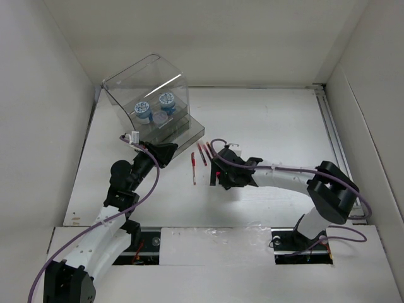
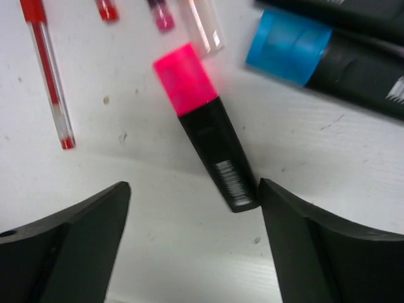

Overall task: Sort the stationery into containers
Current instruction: Pick up the stationery from the center of the board.

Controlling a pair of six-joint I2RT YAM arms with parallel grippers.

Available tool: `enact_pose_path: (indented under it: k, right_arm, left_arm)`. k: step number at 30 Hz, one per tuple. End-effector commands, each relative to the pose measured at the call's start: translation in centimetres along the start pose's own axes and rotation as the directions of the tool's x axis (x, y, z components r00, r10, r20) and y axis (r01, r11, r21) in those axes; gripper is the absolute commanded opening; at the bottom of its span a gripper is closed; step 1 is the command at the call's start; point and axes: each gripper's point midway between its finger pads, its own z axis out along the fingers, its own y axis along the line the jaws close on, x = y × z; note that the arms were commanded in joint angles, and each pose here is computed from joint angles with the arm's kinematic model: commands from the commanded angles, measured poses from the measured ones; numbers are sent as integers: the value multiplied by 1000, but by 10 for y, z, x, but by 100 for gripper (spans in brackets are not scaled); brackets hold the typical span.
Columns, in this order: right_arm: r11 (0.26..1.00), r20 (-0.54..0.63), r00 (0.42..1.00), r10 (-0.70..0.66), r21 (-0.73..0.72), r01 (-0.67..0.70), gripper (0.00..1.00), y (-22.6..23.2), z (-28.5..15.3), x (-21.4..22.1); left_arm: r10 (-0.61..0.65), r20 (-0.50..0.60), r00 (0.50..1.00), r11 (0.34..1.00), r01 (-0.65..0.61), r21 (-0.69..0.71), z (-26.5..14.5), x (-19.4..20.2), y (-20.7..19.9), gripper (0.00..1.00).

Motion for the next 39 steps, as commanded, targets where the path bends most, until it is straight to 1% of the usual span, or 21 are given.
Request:
enact_pose_path:
  k: [1,2,3,6,7,9,11,13,16,17,19,20,21,25,29,30,33,34,35,36,39]
  right_arm:
    - [999,-3,1000,19,-50,-19,85,11,-3,8]
    - [999,-12,1000,8,-47,-8,82,11,0,15]
    - [999,4,1000,21,-47,-21,74,12,0,11]
    - [1000,22,1000,16,-7,-16,68,6,7,13]
    - [1000,31,999,26,-1,-26,62,8,9,10]
    - [1000,38,999,12,26,-13,57,4,11,12]
    - [999,44,999,10,41,-11,48,3,13,10]
    - [999,45,999,8,48,-10,46,5,14,12]
    - [998,49,999,5,63,-8,38,3,15,10]
    - [998,49,999,5,63,-8,34,3,15,10]
    - [998,45,999,7,61,-10,20,6,13,12]
    - [998,33,999,-6,68,4,20,6,12,17]
    - [998,51,999,-2,61,-1,16,7,5,12]
    - [1000,93,995,27,0,-27,13,22,-27,-2]
    - [992,176,982,74,-111,-55,12,44,-68,-34]
    - [990,190,979,77,-133,-52,12,49,-76,-41]
    - [961,256,959,123,-274,-50,12,87,-102,-72]
    - [931,289,944,157,-363,-43,12,110,-118,-90]
    - [922,293,944,154,-387,-30,12,122,-115,-95]
    - [906,296,941,167,-423,-27,12,135,-118,-101]
    - [863,315,926,207,-505,-21,12,179,-122,-127]
  left_arm:
    - [24,32,999,999,-25,23,0,-7,-6,23]
    - [23,29,999,1000,-23,21,0,-8,-7,23]
    - [22,34,999,1000,-23,11,-1,-9,-6,23]
    - [25,41,999,1000,-25,17,-2,-11,-8,23]
    - [27,48,998,999,-28,22,-3,-13,-10,23]
    - [25,47,999,1000,-25,10,-3,-13,-7,23]
    - [25,47,999,1000,-25,10,-3,-13,-7,23]
    - [25,47,999,1000,-25,10,-3,-13,-7,23]
    - [25,47,999,1000,-25,10,-3,-13,-7,23]
    - [25,47,999,1000,-25,10,-3,-13,-7,23]
    - [26,51,998,1000,-27,13,-3,-16,-10,23]
    - [17,51,999,1000,-18,14,-3,-16,-11,23]
    - [18,55,998,1000,-19,17,-4,-19,-14,23]
    - [21,91,996,999,-25,47,-10,-31,-26,23]
    - [16,139,990,994,-31,103,-20,-46,-46,30]
    - [19,151,988,993,-37,113,-22,-49,-49,34]
    - [16,206,978,992,-41,119,-33,-56,-53,40]
    - [18,226,974,991,-46,122,-36,-60,-55,42]
    - [15,231,973,994,-40,105,-37,-56,-48,42]
    - [14,266,964,996,-39,86,-41,-63,-47,43]
    - [19,265,964,998,-32,46,-43,-59,-38,43]
